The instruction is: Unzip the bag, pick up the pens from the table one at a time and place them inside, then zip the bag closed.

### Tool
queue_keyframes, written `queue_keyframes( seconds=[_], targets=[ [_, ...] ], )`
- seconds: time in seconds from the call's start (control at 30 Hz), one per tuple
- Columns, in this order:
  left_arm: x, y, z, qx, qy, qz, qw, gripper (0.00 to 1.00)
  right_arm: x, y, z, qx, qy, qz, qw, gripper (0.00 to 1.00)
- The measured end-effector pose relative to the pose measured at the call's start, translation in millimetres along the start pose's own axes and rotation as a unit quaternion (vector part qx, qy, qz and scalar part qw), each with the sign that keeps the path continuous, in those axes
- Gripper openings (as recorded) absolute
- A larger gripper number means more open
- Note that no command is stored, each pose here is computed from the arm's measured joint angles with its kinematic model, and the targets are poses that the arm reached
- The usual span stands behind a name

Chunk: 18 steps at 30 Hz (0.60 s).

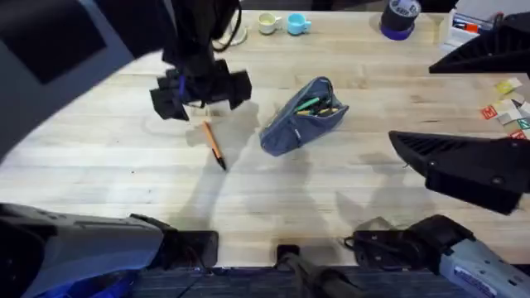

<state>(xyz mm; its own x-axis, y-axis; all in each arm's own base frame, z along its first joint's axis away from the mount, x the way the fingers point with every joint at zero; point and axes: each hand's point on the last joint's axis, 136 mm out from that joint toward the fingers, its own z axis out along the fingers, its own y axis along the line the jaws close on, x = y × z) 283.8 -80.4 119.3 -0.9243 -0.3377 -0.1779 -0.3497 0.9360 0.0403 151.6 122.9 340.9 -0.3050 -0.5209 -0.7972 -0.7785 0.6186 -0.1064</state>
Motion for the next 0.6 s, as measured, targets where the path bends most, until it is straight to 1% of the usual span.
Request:
queue_keyframes(
  seconds=[0.2,0.33,0.43,0.6],
  targets=[
    [12.6,-3.6,29.3,0.014,0.012,0.022,1.000,0.991,0.0,0.0,0.0,0.000,0.000,-0.001,1.000,0.995],
    [18.9,-0.6,45.5,0.020,0.020,0.030,0.999,0.991,0.0,0.0,0.0,0.000,0.000,-0.002,1.000,0.995],
    [19.1,4.4,57.1,0.035,0.030,0.022,0.999,0.992,0.0,0.0,0.0,0.000,0.000,-0.002,1.000,0.996],
    [14.4,22.5,68.7,0.045,0.045,-0.009,0.998,0.993,0.0,0.0,0.0,0.000,0.000,-0.002,1.000,0.996]
  ],
)
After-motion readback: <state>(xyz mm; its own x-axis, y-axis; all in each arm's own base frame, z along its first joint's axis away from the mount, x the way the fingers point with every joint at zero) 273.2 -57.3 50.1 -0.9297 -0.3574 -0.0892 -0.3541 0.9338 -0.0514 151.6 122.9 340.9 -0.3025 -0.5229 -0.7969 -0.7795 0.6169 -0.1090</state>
